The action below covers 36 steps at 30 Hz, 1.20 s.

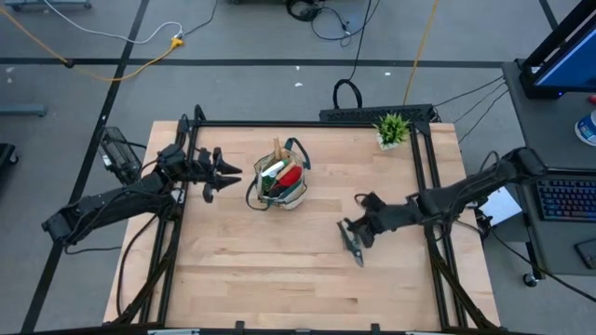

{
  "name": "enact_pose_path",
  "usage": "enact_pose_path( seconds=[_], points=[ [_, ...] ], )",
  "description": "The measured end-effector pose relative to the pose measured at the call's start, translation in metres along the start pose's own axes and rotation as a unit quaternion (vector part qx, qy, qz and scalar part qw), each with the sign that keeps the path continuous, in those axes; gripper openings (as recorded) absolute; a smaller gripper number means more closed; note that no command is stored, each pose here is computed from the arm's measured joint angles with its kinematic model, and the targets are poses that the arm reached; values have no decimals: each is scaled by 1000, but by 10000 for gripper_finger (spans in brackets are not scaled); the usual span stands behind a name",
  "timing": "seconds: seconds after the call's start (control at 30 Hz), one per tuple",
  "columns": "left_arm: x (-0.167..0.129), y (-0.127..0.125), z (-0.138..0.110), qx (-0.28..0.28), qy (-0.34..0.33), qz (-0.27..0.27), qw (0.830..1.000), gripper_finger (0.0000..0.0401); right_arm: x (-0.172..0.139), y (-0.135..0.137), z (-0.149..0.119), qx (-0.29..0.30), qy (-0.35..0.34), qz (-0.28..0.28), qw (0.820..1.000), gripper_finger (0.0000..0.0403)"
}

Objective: Pick & Place Garden tools in Gardening bag
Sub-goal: Put the shears into the gardening bag

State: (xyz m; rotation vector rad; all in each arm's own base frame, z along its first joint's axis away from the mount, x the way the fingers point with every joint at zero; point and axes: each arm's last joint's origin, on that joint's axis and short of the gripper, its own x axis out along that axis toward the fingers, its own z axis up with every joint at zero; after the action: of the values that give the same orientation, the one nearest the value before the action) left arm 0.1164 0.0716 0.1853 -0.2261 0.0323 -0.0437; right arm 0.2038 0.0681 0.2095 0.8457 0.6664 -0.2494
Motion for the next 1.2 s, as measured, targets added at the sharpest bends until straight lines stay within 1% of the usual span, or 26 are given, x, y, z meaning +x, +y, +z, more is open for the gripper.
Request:
enact_pose_path(
  seconds=[0.1,0.17,0.27,0.37,0.43,0.53,0.7,0.87,0.97,1.07,1.2],
  points=[
    [1,-2,0,-5,2,-8,1000,145,-8,13,13,-50,-52,78,994,44],
    [2,-3,-1,-5,3,-13,1000,145,-14,23,21,-88,-83,137,983,44],
    [3,-5,-1,-5,5,-20,1000,145,-24,36,29,-141,-121,220,957,44],
    [4,-6,-1,-4,6,-26,1000,145,-33,48,35,-190,-160,294,923,44],
    [4,-7,-1,-4,7,-29,1000,145,-39,54,38,-216,-180,339,898,44],
    [5,-8,-1,-4,7,-32,999,145,-48,61,42,-248,-213,392,860,44],
    [5,-8,-2,-4,8,-33,999,145,-64,70,46,-294,-264,475,787,44],
    [5,-8,-2,-4,8,-33,999,145,-78,75,49,-328,-311,525,721,44],
    [5,-8,-2,-4,8,-33,999,145,-86,76,50,-347,-342,546,681,44],
    [5,-8,-2,-4,8,-33,999,145,-95,78,51,-366,-377,571,631,44],
    [5,-8,-2,-5,8,-33,999,145,-108,78,51,-397,-421,598,555,44]
  ],
)
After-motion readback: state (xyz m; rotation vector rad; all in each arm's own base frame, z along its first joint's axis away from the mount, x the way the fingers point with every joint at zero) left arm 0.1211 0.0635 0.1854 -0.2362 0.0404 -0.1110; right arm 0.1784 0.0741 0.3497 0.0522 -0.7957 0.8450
